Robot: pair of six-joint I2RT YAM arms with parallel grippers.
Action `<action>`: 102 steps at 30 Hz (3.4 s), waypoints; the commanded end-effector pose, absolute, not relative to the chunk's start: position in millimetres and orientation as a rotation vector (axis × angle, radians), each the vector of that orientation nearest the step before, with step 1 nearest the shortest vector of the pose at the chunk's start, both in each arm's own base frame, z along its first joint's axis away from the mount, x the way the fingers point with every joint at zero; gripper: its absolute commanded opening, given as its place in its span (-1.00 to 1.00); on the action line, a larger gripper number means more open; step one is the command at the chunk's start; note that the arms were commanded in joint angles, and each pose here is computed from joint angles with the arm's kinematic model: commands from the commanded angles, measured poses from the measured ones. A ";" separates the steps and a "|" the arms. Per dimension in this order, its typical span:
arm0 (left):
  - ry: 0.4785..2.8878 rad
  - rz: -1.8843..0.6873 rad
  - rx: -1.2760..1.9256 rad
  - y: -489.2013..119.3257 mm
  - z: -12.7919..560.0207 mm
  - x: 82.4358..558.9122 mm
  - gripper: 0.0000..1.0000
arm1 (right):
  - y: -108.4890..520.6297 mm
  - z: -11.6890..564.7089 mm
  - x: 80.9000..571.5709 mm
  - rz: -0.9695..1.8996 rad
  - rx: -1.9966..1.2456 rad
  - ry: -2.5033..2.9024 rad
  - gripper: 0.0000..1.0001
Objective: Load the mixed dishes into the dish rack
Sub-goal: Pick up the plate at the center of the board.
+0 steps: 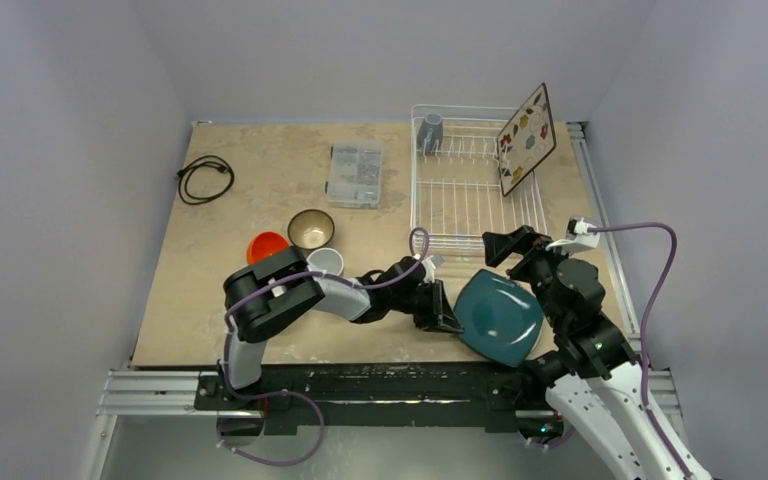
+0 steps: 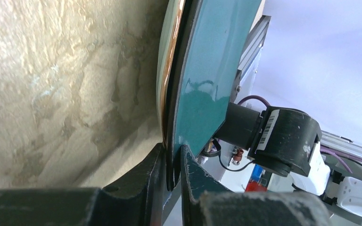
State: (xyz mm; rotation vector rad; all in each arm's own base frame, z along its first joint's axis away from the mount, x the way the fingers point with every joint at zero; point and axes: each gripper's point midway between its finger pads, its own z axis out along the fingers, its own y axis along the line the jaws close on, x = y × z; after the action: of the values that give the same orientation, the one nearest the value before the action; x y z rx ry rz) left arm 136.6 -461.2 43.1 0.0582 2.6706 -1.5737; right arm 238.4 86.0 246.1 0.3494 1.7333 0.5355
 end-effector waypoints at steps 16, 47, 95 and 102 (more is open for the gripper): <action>2.608 -1.413 0.317 -462.7 114.6 144.2 -0.88 | 88.6 262.1 241.1 0.576 0.366 1.681 0.96; 2.736 -1.219 0.326 -457.8 106.4 144.2 -1.00 | 86.4 257.3 244.2 0.541 0.359 1.695 0.97; 2.565 -1.198 0.319 -427.2 134.6 148.5 -1.00 | 96.8 225.0 236.3 0.568 0.372 1.848 0.96; 2.613 -1.142 0.251 -406.5 118.7 146.6 -1.00 | 116.4 173.1 206.8 0.608 0.455 2.219 0.92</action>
State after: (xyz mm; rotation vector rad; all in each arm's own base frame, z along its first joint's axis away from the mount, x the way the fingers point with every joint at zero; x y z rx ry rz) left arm 142.5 -411.9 112.7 0.3000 2.6423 -1.1278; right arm 231.4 102.8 191.2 0.3919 2.0117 0.5443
